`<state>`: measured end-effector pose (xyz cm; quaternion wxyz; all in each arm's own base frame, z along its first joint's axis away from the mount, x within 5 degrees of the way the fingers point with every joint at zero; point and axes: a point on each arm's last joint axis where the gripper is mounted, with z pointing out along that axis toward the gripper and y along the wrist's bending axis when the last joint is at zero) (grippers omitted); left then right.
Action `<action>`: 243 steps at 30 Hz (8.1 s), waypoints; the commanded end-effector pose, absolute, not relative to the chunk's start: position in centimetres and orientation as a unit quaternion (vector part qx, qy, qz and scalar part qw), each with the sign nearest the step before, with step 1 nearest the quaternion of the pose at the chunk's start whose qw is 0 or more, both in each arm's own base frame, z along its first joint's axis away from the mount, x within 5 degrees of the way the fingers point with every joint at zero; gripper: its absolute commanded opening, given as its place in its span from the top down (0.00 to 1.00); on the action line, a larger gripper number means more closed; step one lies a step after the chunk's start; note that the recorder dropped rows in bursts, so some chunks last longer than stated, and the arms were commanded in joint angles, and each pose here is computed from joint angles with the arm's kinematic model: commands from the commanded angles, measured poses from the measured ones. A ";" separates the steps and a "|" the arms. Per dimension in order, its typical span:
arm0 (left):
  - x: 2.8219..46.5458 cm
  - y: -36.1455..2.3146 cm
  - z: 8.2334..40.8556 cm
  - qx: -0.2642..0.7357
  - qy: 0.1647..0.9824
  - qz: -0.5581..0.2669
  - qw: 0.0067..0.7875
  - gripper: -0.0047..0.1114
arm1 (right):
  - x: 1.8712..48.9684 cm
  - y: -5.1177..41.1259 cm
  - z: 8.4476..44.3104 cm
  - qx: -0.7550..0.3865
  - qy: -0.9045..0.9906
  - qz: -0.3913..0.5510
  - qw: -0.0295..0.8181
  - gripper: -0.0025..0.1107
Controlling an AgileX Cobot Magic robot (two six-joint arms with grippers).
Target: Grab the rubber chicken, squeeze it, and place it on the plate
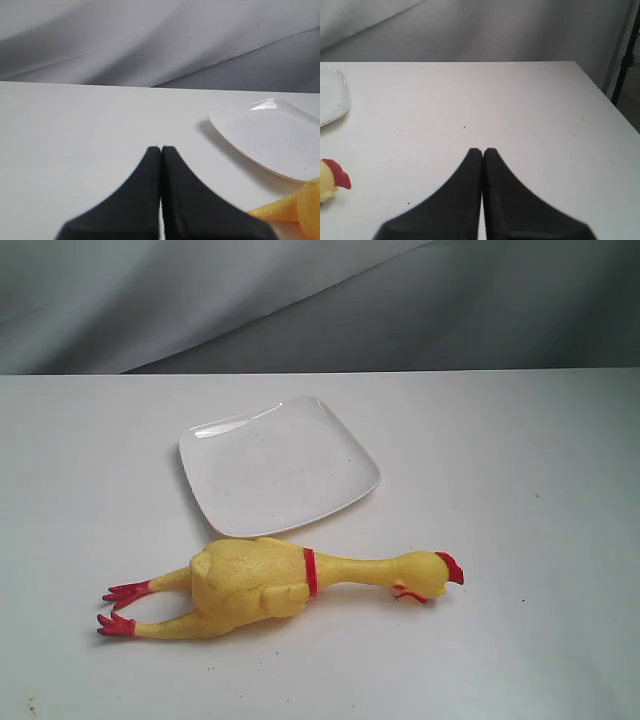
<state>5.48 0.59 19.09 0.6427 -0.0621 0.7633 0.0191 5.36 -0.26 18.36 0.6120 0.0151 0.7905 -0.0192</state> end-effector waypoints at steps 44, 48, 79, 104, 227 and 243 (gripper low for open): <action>5.5 0.6 18.9 -0.066 0.764 0.017 0.641 0.96 | 11.3 1.6 38.3 -0.022 0.608 0.113 0.785 0.98; 5.5 0.6 18.9 -0.066 0.764 0.017 0.641 0.96 | 15.3 3.7 40.4 -0.108 0.650 0.150 0.737 0.98; 5.5 0.6 18.9 -0.066 0.764 0.017 0.641 0.96 | 26.0 0.2 41.9 -0.311 0.842 -0.118 0.425 0.98; 5.5 0.6 18.9 -0.066 0.764 0.017 0.641 0.96 | 30.3 19.1 20.6 -0.612 0.755 0.135 0.191 0.45; 14.7 -11.8 28.6 0.710 0.408 0.097 0.566 0.27 | 19.8 16.3 32.8 -0.558 0.754 0.212 0.274 0.98; 15.9 -14.2 26.5 0.764 0.343 0.257 0.482 0.45 | 19.3 16.4 32.8 -0.557 0.754 0.237 0.257 0.98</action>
